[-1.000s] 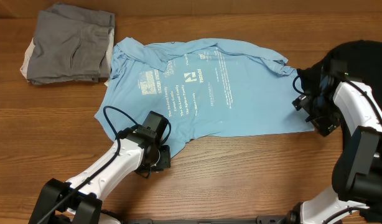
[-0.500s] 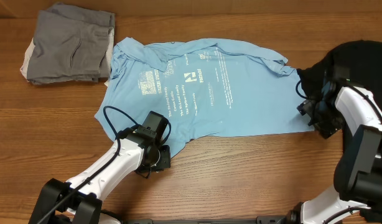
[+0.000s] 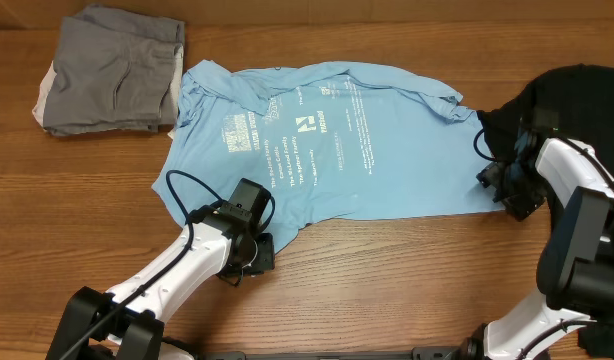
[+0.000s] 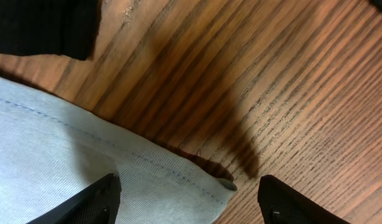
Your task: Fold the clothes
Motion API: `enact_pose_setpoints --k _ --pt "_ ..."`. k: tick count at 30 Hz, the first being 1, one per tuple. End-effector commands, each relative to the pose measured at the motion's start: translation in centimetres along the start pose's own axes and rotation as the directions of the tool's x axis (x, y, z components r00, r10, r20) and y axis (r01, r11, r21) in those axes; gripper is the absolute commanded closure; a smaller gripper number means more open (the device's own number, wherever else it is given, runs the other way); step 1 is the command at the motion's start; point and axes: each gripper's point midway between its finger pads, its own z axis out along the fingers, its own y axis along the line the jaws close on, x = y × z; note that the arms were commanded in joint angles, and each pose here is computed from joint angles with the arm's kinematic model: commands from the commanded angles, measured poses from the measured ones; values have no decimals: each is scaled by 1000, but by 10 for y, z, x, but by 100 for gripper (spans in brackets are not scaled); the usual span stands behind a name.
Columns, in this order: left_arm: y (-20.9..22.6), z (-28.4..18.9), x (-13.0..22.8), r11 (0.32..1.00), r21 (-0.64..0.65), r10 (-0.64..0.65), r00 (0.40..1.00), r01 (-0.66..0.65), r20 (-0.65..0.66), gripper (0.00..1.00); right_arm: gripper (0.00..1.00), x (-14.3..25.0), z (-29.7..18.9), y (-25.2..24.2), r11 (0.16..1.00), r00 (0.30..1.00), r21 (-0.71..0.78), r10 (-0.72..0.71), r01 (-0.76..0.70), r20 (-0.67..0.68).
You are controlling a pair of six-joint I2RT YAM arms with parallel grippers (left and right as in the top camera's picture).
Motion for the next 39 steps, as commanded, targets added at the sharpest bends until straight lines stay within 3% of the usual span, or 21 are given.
enact_pose_setpoints --k 1,6,16,22,28,32,34,39 --pt "3 3 2 999 -17 31 1000 -31 -5 93 25 1 5 -1 1000 1000 3 -2 2 -9" --pt "3 3 2 999 -17 31 1000 -31 -5 92 26 4 16 -1 1000 1000 20 -4 5 -31" --pt "3 3 2 999 -17 31 1000 -31 -5 92 53 7 22 -3 999 999 32 0 2 -46" --pt "3 3 2 999 -18 32 999 -32 -5 92 58 7 22 -3 999 999 31 11 -10 -44" --pt "2 3 3 999 -15 31 999 -31 -9 96 78 10 21 -13 995 997 81 55 -51 -48" --pt "1 -4 3 999 -17 31 999 -31 -12 96 86 15 19 -20 989 993 115 99 -92 -58" --pt "1 -12 5 999 -18 30 999 -30 -15 96 96 17 14 -22 986 990 120 124 -116 -60" --pt "1 -43 18 1000 -10 14 1000 -14 -22 96 96 20 -15 -18 986 985 56 162 -159 -55"
